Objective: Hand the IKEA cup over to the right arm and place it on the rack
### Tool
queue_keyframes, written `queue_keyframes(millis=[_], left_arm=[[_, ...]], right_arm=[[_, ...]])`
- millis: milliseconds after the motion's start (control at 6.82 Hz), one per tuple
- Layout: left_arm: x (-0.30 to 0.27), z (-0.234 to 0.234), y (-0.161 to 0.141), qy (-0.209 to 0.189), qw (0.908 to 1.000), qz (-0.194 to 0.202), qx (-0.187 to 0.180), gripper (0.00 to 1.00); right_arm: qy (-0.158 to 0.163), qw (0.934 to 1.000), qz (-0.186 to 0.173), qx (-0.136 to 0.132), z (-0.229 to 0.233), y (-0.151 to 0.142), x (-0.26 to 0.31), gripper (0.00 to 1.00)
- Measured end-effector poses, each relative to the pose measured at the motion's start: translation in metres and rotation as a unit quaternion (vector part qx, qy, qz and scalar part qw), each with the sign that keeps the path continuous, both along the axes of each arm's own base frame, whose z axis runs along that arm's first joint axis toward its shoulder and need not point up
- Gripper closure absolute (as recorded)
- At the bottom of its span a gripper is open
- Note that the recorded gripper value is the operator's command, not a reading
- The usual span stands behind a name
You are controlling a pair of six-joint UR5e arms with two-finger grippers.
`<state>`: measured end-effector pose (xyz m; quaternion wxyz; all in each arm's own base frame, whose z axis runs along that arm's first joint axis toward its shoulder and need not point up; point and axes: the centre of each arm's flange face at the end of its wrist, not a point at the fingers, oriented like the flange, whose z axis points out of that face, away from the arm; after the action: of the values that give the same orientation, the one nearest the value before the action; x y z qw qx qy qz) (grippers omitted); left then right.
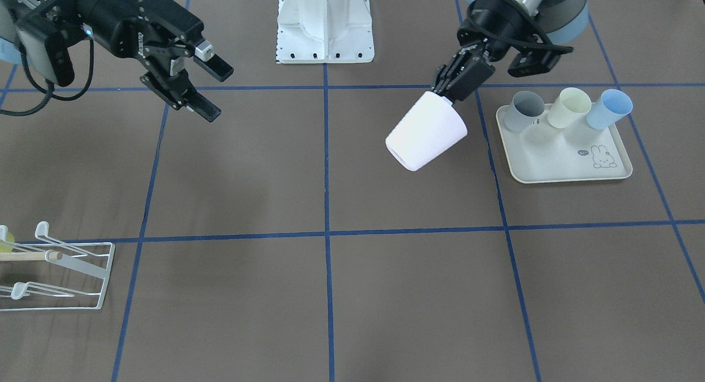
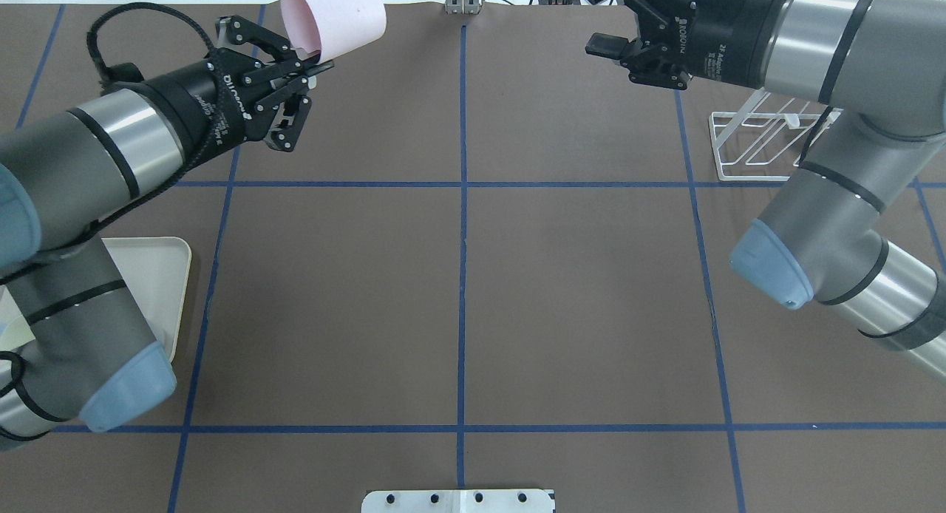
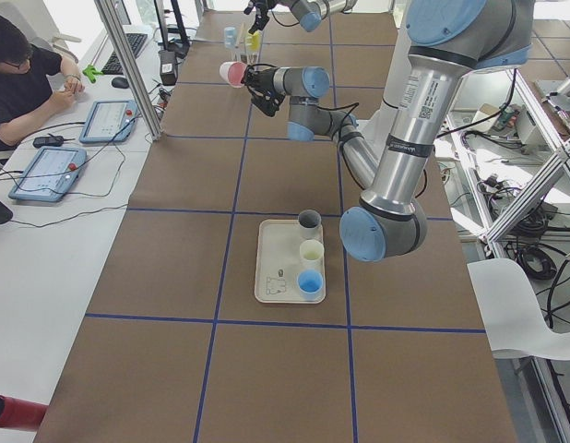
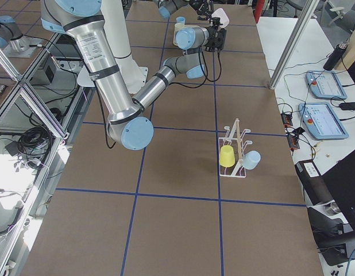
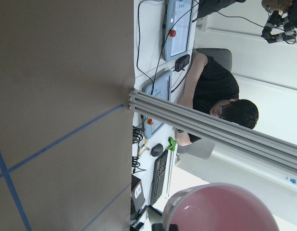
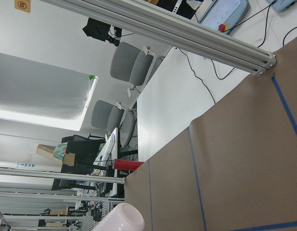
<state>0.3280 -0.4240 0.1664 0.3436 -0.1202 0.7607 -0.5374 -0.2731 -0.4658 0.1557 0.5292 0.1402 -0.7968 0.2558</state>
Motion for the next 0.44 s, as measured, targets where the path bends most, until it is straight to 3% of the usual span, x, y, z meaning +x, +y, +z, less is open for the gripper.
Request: queue_keyframes(millis=[440], left_arm=[[0.020,-0.008,0.016,0.138,0.9896,-0.012,-0.038,1.00]], right_arm=[[-0.079,0.9965,0.024,-0.009,-0.006,0.034,-0.046,0.00]])
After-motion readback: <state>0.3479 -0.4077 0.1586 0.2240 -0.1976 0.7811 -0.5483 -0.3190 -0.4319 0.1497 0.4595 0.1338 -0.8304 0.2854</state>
